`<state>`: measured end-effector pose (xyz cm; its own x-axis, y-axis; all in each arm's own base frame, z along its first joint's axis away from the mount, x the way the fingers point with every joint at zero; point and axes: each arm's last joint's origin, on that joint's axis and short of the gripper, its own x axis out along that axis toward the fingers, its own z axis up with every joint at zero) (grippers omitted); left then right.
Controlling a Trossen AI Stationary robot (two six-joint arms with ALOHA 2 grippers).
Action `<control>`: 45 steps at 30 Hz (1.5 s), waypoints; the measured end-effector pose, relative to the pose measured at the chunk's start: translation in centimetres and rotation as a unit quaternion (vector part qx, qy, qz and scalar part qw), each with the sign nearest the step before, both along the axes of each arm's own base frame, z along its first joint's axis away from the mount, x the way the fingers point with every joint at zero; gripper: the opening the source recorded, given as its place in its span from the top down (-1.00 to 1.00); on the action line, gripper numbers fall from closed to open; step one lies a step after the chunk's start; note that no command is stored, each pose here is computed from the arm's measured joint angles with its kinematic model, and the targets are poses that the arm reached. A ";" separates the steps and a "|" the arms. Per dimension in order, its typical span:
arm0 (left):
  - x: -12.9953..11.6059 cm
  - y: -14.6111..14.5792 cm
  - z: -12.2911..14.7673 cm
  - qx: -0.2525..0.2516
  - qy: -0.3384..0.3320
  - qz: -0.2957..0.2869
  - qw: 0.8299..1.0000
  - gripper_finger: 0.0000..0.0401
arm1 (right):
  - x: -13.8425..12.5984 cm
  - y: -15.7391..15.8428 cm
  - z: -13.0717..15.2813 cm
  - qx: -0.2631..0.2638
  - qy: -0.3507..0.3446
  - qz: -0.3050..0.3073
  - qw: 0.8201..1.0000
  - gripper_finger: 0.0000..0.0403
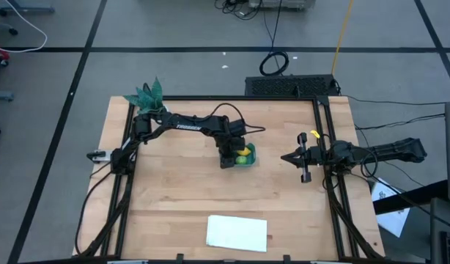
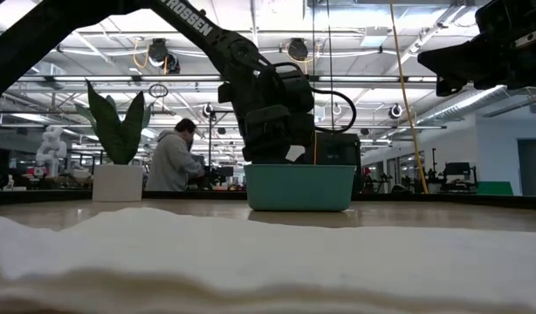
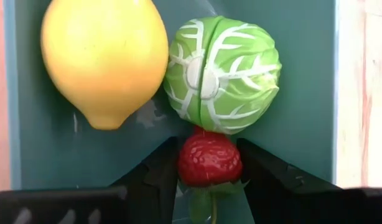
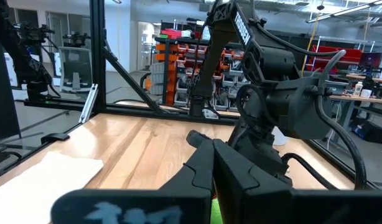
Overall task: Pick and placing Produce into tupperware
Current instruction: Put the strawberry into the bin, then return to Home Position
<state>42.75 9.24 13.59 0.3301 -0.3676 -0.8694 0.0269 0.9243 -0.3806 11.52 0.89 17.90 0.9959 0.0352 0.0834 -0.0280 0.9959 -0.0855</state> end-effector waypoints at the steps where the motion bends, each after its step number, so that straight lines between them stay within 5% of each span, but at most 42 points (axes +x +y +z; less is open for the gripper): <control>1: 0.0 0.0 0.0 0.001 -0.001 -0.003 1.000 0.27 | 0.0 0.0 0.0 0.000 0.000 0.000 1.000 1.00; 11: 0.0 0.0 0.0 0.006 -0.004 -0.008 1.000 0.25 | 0.0 0.0 0.0 0.000 0.000 0.000 1.000 1.00; 22: 0.1 0.1 0.1 0.017 -0.010 -0.007 1.000 -0.10 | 0.0 0.0 0.0 0.000 0.000 0.000 1.000 1.00; 45: 0.9 0.2 2.3 0.026 -0.008 -0.017 0.999 -0.10 | 0.0 0.0 0.0 0.004 0.000 0.001 1.000 1.00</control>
